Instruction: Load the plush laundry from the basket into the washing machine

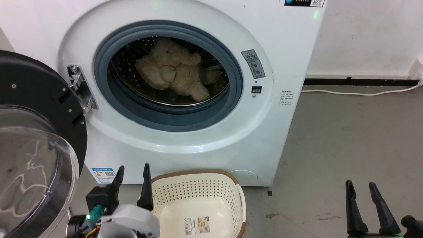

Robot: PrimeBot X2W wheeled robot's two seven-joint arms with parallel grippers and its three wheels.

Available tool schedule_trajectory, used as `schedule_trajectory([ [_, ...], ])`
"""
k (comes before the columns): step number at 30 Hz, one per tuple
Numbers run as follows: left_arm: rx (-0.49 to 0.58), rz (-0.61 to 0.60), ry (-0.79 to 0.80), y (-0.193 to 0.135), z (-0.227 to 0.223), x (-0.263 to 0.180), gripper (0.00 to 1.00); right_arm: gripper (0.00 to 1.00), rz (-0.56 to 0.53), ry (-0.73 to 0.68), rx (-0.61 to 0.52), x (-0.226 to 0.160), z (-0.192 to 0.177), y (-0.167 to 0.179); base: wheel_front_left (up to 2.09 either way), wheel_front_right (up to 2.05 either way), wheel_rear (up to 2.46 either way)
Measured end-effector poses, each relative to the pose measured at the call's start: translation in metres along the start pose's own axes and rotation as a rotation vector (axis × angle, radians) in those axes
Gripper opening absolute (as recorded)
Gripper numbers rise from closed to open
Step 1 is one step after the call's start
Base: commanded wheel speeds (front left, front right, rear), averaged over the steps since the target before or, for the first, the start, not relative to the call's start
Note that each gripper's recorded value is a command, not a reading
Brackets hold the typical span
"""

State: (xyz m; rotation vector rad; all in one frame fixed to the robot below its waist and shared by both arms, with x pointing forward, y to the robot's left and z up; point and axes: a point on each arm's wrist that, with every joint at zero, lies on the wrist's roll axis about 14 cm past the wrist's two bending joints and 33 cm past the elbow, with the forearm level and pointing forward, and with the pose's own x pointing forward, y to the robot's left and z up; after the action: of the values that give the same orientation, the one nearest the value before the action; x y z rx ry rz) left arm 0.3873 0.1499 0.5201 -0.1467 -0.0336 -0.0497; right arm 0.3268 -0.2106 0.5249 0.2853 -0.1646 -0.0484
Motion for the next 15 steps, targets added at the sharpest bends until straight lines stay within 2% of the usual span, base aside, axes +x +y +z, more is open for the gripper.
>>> schedule_trajectory([
  [15,-0.028,0.064,0.048,0.011,-0.014,-0.034,1.00,1.00,0.033,0.059,-0.083,-0.013,-0.016,0.006,0.00,0.00,0.00],
])
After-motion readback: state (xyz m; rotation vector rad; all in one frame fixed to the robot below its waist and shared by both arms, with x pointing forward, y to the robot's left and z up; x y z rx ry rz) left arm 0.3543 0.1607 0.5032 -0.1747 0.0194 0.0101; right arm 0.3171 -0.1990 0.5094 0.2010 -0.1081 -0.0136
